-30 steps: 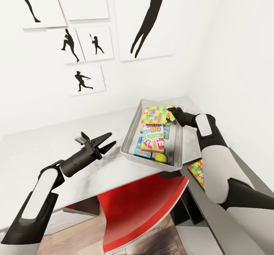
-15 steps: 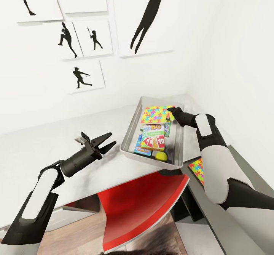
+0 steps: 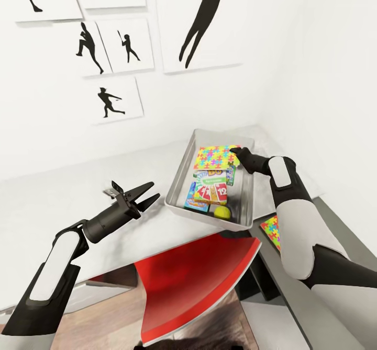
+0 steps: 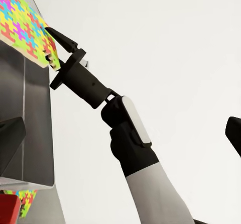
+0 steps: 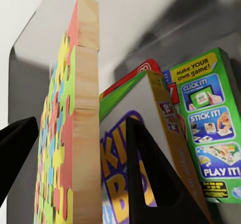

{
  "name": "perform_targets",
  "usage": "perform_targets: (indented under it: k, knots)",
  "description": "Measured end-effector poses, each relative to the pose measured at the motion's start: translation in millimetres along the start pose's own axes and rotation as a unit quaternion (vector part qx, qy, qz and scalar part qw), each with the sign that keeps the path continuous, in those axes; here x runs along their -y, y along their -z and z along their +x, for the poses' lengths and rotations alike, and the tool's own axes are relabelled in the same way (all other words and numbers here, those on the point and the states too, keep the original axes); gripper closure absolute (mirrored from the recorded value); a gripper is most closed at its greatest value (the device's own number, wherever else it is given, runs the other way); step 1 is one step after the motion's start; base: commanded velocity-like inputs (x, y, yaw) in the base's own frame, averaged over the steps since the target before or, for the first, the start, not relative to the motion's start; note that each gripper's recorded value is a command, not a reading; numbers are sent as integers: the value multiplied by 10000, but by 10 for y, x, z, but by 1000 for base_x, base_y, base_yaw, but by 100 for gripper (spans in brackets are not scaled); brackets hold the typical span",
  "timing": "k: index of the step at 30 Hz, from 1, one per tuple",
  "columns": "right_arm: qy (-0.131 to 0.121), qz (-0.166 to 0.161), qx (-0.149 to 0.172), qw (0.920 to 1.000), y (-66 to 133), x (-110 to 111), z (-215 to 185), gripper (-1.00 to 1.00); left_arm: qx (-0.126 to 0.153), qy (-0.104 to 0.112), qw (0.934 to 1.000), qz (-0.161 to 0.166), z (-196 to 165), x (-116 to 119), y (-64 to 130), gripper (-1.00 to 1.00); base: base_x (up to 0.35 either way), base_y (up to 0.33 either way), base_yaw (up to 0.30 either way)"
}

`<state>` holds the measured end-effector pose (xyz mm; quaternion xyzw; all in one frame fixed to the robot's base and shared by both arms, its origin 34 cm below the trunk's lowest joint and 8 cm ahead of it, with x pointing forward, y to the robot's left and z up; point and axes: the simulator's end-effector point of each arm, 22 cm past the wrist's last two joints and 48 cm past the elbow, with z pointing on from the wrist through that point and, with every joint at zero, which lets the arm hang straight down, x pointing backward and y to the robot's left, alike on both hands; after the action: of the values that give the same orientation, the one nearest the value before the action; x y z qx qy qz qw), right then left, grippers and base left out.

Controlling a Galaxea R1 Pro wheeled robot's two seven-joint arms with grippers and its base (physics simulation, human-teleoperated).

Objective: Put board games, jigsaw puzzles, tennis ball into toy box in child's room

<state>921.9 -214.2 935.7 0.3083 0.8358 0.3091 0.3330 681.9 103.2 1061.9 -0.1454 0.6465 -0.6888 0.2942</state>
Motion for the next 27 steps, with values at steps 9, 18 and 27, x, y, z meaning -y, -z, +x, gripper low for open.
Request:
perform_targets:
  k: [9, 18, 27]
  knots:
    - [3, 5, -11, 10000, -12, 4, 13, -100, 0, 10, 10000, -8, 2, -13, 0, -100, 0, 0, 0]
    - [-29, -36, -12, 10000, -13, -23, 16, -100, -2, 9, 10000, -5, 3, -12, 2, -100, 0, 0, 0]
    - [21, -27, 3, 10000, -10, -38, 0, -100, 0, 9, 10000, -6, 0, -14, 3, -100, 0, 0, 0]
